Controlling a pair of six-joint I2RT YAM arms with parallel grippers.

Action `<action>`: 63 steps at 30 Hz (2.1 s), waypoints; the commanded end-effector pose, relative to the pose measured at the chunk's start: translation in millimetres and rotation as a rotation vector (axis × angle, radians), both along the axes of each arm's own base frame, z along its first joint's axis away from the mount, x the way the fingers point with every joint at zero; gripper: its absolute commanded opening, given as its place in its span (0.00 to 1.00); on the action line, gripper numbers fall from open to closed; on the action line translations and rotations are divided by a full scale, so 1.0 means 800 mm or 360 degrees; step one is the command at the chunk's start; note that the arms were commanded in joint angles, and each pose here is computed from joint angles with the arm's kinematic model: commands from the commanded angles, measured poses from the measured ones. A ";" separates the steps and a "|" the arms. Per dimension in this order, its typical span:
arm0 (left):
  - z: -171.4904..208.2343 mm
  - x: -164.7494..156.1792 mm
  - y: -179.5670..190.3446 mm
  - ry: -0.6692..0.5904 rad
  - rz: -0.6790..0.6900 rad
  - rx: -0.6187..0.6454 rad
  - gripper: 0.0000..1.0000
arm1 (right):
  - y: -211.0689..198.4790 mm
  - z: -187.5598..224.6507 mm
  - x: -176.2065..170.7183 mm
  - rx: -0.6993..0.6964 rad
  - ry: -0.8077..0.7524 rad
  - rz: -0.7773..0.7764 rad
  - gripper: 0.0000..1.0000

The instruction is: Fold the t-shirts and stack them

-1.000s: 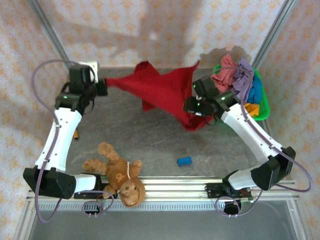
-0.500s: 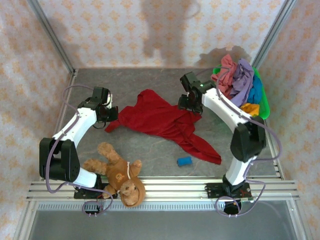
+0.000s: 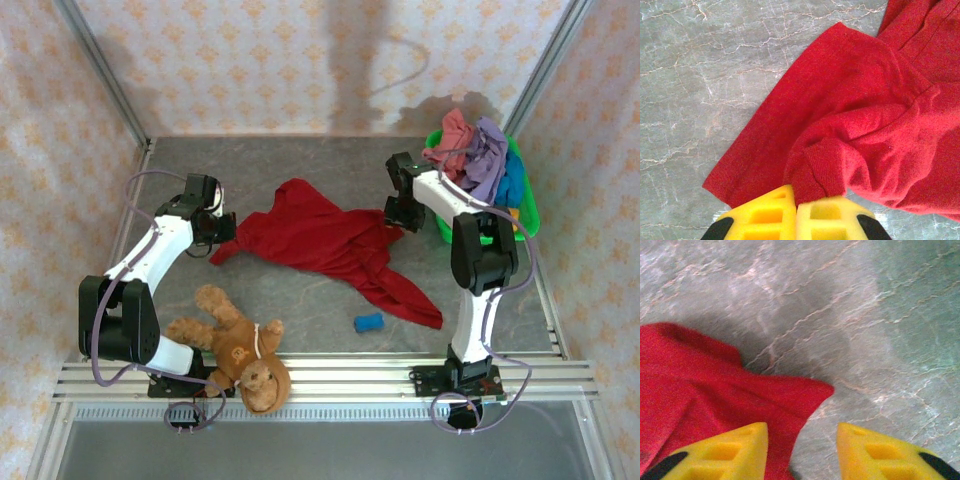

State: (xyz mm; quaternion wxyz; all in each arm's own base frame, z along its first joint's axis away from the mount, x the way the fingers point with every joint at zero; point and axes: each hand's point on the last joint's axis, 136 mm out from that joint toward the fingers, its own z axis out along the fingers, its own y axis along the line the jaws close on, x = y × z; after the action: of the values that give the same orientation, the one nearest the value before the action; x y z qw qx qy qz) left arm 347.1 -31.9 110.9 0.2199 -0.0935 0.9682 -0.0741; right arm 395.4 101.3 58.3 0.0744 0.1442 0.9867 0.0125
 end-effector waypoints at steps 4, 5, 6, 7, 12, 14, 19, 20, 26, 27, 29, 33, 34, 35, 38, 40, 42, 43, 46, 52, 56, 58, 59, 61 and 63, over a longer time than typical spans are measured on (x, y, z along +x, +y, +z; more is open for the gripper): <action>0.002 0.000 0.004 0.0024 0.0033 0.0017 0.00 | -0.012 -0.028 -0.006 -0.0009 0.0055 0.0010 0.32; 0.002 0.001 0.003 0.0025 0.0031 0.0015 0.00 | -0.013 -0.032 -0.006 -0.0005 0.0059 0.0010 0.32; 0.002 0.002 0.003 0.0031 0.0030 0.0013 0.00 | -0.014 -0.036 -0.005 -0.0011 0.0061 0.0012 0.32; 0.002 0.003 0.002 0.0038 0.0030 0.0013 0.00 | -0.015 -0.039 -0.004 -0.0020 0.0061 0.0018 0.32; 0.007 0.006 0.003 0.0030 0.0031 0.0014 0.00 | -0.019 -0.053 -0.001 -0.0060 0.0074 0.0066 0.27; 0.008 0.004 0.004 0.0033 0.0031 0.0021 0.00 | -0.020 -0.057 0.003 -0.0079 0.0061 0.0093 0.24; 0.009 0.004 0.004 0.0034 0.0027 0.0024 0.00 | -0.024 -0.065 0.010 -0.0131 0.0070 0.0181 0.19; 0.009 0.003 0.004 0.0037 0.0027 0.0023 0.00 | -0.024 -0.066 0.009 -0.0133 0.0076 0.0190 0.16; 0.026 0.023 -0.002 -0.0045 -0.0006 -0.0004 0.00 | -0.010 -0.013 0.019 -0.0047 -0.0055 0.0223 0.00; 0.036 0.033 -0.004 -0.0057 -0.0036 0.0000 0.00 | -0.007 0.011 0.025 -0.0030 -0.0118 0.0231 0.00; 0.058 0.054 -0.001 -0.0064 -0.0064 0.0043 0.00 | -0.003 0.055 0.036 -0.0007 -0.0210 0.0250 0.00; 0.131 0.108 0.019 -0.0213 -0.0026 0.0143 0.00 | -0.003 0.176 0.072 -0.0038 -0.0499 0.0274 0.00; 0.160 0.117 0.023 -0.0271 -0.0015 0.0172 0.00 | -0.003 0.213 0.078 -0.0040 -0.0592 0.0283 0.00; 0.187 0.124 0.027 -0.0327 -0.0003 0.0197 0.00 | -0.003 0.246 0.082 -0.0037 -0.0676 0.0285 0.00; 0.269 0.129 0.042 -0.0552 0.0060 0.0293 0.00 | -0.009 0.351 0.076 -0.0043 -0.0935 0.0280 0.00; 0.312 0.118 0.060 -0.0708 0.0159 0.0394 0.00 | -0.019 0.405 0.058 -0.0057 -0.1081 0.0260 0.00; 0.335 0.098 0.076 -0.0836 0.0247 0.0468 0.00 | -0.028 0.433 0.036 -0.0071 -0.1168 0.0243 0.00; 0.339 0.086 0.083 -0.0885 0.0284 0.0489 0.00 | -0.033 0.442 0.022 -0.0083 -0.1199 0.0234 0.00; 0.306 0.056 0.091 -0.0859 0.0310 0.0484 0.00 | -0.052 0.433 -0.017 -0.0132 -0.1205 0.0186 0.00; 0.156 -0.010 0.041 -0.0325 0.0210 0.0149 0.71 | -0.051 0.279 -0.114 0.0120 -0.0820 -0.0024 0.00; 0.107 -0.042 0.034 -0.0229 0.0199 0.0181 0.83 | -0.038 0.205 -0.159 0.0270 -0.0608 -0.0094 0.00; 0.100 -0.048 0.044 -0.0182 0.0247 0.0234 0.84 | -0.041 0.192 -0.159 0.0250 -0.0605 -0.0107 0.00; 0.099 -0.050 0.049 -0.0151 0.0273 0.0249 0.84 | -0.042 0.191 -0.157 0.0238 -0.0610 -0.0100 0.00; 0.097 -0.050 0.051 -0.0062 0.0272 0.0256 0.84 | -0.044 0.195 -0.150 0.0218 -0.0626 -0.0107 0.00; 0.090 -0.048 0.046 0.0020 0.0248 0.0237 0.84 | -0.041 0.198 -0.142 0.0222 -0.0644 -0.0102 0.00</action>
State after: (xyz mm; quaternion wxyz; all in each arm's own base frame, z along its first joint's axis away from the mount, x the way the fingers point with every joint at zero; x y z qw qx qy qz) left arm 308.9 1.4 180.0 0.2467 -0.1383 0.9591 0.0075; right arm 264.6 64.4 189.8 0.2080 0.1649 0.9604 0.0843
